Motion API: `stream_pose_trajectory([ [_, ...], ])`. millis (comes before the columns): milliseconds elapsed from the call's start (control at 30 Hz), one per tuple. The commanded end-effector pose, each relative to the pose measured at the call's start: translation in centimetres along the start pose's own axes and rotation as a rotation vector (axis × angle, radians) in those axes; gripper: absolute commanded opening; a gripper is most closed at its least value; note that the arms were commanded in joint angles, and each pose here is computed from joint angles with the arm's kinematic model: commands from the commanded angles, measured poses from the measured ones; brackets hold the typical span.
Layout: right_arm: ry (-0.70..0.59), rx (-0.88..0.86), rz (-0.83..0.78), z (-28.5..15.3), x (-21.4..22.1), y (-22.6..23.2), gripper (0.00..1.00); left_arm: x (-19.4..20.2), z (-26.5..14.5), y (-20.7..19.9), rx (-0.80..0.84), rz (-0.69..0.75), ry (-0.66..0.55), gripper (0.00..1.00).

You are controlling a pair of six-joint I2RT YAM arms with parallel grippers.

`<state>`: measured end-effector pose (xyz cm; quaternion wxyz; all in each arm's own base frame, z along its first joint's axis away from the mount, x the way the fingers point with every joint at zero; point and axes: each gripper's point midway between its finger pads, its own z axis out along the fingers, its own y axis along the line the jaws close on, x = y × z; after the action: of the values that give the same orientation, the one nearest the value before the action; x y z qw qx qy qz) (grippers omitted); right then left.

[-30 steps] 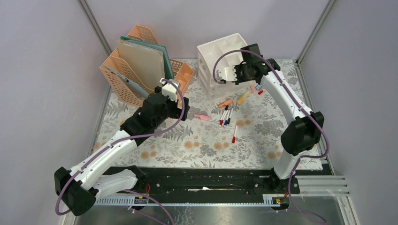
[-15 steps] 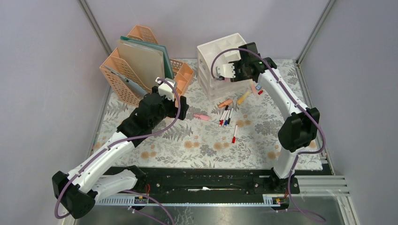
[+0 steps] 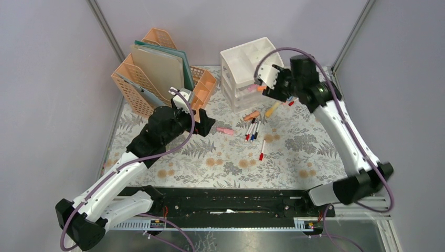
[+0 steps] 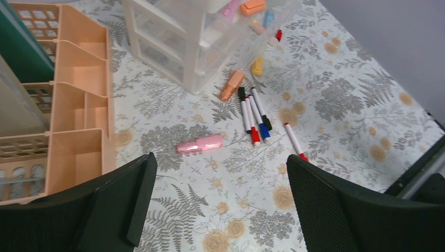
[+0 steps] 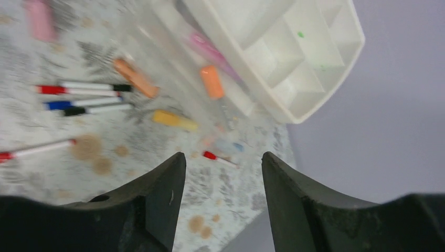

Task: Organize the desk
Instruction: Place the stationery in the drawer, then pick up the stationery from the center of the board.

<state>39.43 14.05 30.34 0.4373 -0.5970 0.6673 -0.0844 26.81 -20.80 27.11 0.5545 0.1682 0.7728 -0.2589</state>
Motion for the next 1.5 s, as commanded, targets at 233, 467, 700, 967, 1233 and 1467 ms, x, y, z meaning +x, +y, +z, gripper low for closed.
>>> stream_pose_trajectory([
  [233, -0.380, -0.353, 0.529, -7.1, -1.9, 14.2, 0.70, 0.7, 1.6, -4.0, 0.243, -0.116, 0.041, 0.99],
  [467, -0.460, -0.321, 0.669, -7.8, -0.2, 15.6, 0.83, 4.4, 4.6, -4.5, 0.259, -0.281, 0.194, 0.99],
  [700, -0.453, -0.227, 0.770, -7.4, 1.2, 14.3, 1.00, 7.5, 5.5, -4.4, 0.228, -0.441, 0.269, 0.99],
  [967, -0.352, -0.099, 1.155, -3.6, 5.5, 10.7, 1.00, 4.6, 5.4, -4.0, 0.218, -0.332, 0.227, 0.99],
  [1233, -0.160, 0.084, 1.424, -0.1, 12.5, 6.3, 1.00, 1.3, 5.2, -1.8, 0.166, -0.206, 0.127, 0.99],
  [1467, -0.005, 0.214, 1.493, 5.2, 18.4, 2.1, 1.00, 0.1, 3.3, -0.3, 0.098, -0.138, 0.054, 0.99],
])
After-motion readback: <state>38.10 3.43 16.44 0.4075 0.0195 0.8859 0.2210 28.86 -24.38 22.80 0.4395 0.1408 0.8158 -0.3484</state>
